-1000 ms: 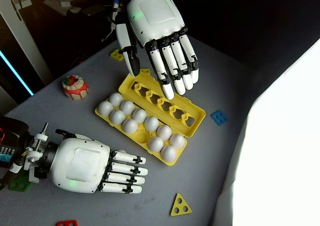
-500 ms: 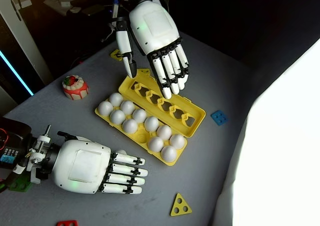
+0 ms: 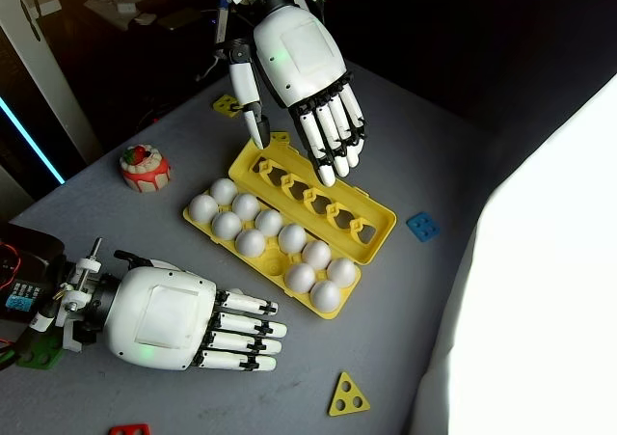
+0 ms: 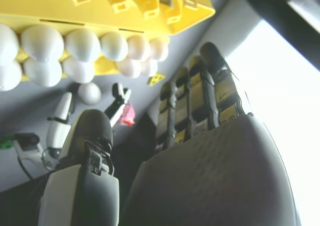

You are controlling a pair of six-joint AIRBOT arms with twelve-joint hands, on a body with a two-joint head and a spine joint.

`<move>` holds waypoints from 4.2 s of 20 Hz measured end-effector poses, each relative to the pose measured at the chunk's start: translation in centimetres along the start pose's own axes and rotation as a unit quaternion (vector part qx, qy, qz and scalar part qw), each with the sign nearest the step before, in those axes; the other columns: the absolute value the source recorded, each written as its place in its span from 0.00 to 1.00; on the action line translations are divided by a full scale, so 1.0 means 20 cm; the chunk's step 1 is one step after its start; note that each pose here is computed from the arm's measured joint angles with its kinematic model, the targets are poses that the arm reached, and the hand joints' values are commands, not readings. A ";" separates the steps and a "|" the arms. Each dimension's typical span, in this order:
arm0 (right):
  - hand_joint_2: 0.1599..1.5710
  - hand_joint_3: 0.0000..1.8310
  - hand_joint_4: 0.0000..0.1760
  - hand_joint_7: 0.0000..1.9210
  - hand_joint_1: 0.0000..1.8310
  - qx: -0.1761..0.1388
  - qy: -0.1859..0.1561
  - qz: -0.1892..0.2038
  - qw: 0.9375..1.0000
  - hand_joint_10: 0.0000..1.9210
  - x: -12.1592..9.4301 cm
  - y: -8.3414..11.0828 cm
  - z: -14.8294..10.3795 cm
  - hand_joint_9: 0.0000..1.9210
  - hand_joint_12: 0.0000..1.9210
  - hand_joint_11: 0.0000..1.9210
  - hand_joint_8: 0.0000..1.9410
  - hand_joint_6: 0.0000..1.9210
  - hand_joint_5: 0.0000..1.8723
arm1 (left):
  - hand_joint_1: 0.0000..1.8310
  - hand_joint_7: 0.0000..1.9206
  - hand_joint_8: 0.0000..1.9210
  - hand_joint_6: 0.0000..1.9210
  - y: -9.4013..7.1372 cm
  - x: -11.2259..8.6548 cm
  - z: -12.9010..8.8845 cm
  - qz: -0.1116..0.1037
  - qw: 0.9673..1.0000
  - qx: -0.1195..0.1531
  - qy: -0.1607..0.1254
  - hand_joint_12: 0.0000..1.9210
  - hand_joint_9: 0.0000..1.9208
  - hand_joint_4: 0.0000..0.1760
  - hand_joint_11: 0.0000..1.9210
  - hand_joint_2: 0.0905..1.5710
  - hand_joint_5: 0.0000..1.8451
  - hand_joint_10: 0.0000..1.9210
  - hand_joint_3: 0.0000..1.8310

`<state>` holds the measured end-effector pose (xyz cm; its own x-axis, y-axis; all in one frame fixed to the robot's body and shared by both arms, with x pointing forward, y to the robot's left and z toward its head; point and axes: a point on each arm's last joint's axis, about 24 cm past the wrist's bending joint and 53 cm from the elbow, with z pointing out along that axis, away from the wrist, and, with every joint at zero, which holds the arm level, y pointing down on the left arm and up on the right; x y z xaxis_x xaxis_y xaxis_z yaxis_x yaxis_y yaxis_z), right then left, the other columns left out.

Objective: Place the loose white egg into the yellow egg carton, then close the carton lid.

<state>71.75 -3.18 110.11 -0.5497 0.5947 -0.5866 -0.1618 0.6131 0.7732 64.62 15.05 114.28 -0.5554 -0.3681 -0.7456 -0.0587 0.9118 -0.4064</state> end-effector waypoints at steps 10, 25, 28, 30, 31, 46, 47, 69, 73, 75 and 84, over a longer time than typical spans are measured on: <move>0.71 0.00 0.00 0.26 0.61 0.004 -0.006 -0.004 1.000 0.07 -0.01 -0.03 0.01 0.11 0.41 0.00 0.01 0.58 0.49 | 0.20 0.08 0.00 0.00 -0.02 0.03 0.04 -0.015 1.000 -0.006 0.013 0.35 0.09 0.18 0.00 0.84 0.08 0.00 0.00; 0.71 0.00 0.00 0.29 0.61 -0.100 -0.043 0.036 0.993 0.08 -0.13 0.24 -0.06 0.13 0.47 0.00 0.00 0.60 0.47 | 0.20 0.09 0.00 0.00 -0.16 -0.05 0.03 0.025 0.998 0.056 -0.016 0.37 0.09 0.16 0.00 0.85 0.08 0.00 0.00; 0.72 0.00 0.00 0.28 0.61 -0.116 -0.053 0.061 0.990 0.08 -0.12 0.28 -0.06 0.12 0.47 0.00 0.00 0.61 0.47 | 0.22 0.09 0.00 0.00 -0.14 -0.04 0.04 0.021 0.998 0.049 -0.013 0.36 0.09 0.19 0.00 0.84 0.08 0.00 0.00; 0.71 0.00 0.00 0.28 0.61 -0.133 -0.070 0.077 0.986 0.08 -0.14 0.31 -0.07 0.12 0.49 0.00 0.00 0.60 0.47 | 0.22 0.09 0.00 0.00 -0.08 -0.01 0.04 0.011 0.999 0.031 -0.002 0.35 0.09 0.18 0.00 0.84 0.08 0.00 0.00; 0.72 0.00 0.00 0.28 0.61 -0.138 -0.072 0.094 0.983 0.08 -0.14 0.32 -0.07 0.12 0.50 0.00 0.00 0.61 0.47 | 0.22 0.09 0.00 0.00 -0.03 0.00 0.05 0.004 1.000 0.017 0.002 0.36 0.10 0.16 0.00 0.84 0.08 0.01 0.00; 0.73 0.00 0.00 0.27 0.61 -0.141 -0.061 0.196 0.969 0.09 -0.02 0.28 0.10 0.11 0.46 0.00 0.00 0.63 0.45 | 0.24 0.10 0.00 0.00 0.20 -0.19 0.12 -0.022 0.998 -0.041 -0.031 0.41 0.10 0.13 0.00 0.83 0.10 0.00 0.00; 0.73 0.00 0.00 0.27 0.61 -0.141 -0.059 0.196 0.969 0.09 0.00 0.28 0.10 0.12 0.50 0.00 0.00 0.63 0.45 | 0.23 0.10 0.00 0.00 0.21 -0.20 0.12 -0.023 0.998 -0.043 -0.032 0.40 0.10 0.15 0.00 0.84 0.09 0.00 0.00; 0.64 0.00 0.00 0.10 0.32 -0.149 -0.082 0.203 0.964 0.12 -0.04 0.26 0.14 0.04 0.37 0.00 0.00 0.09 0.06 | 0.22 0.09 0.00 0.00 0.20 -0.24 0.11 -0.027 0.998 -0.038 -0.040 0.38 0.09 0.15 0.00 0.84 0.10 0.00 0.00; 0.63 0.00 0.00 0.09 0.32 -0.149 -0.082 0.202 0.965 0.12 -0.04 0.26 0.14 0.03 0.37 0.00 0.00 0.04 0.07 | 0.23 0.09 0.00 0.00 0.20 -0.24 0.11 -0.027 0.998 -0.038 -0.040 0.39 0.09 0.18 0.00 0.83 0.10 0.00 0.00; 0.62 0.00 0.00 0.09 0.34 -0.152 -0.083 0.198 0.965 0.12 -0.05 0.26 0.13 0.03 0.31 0.00 0.00 0.03 0.07 | 0.23 0.10 0.00 0.00 0.20 -0.24 0.11 -0.028 0.998 -0.038 -0.040 0.40 0.10 0.20 0.00 0.83 0.11 0.00 0.00; 0.65 0.00 0.00 0.05 0.32 -0.138 -0.096 0.102 0.981 0.08 -0.37 0.16 -0.07 0.00 0.06 0.00 0.00 0.00 0.05 | 0.20 0.09 0.00 0.00 0.31 -0.32 0.12 -0.164 0.981 -0.085 -0.057 0.31 0.09 0.15 0.00 0.84 0.10 0.00 0.00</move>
<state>74.13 -6.32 117.31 -0.4333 0.7932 -0.4279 -0.2951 0.3237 0.8990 69.77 22.72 115.32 -0.3878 -0.6561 -0.6474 -0.3623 0.7544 -0.5474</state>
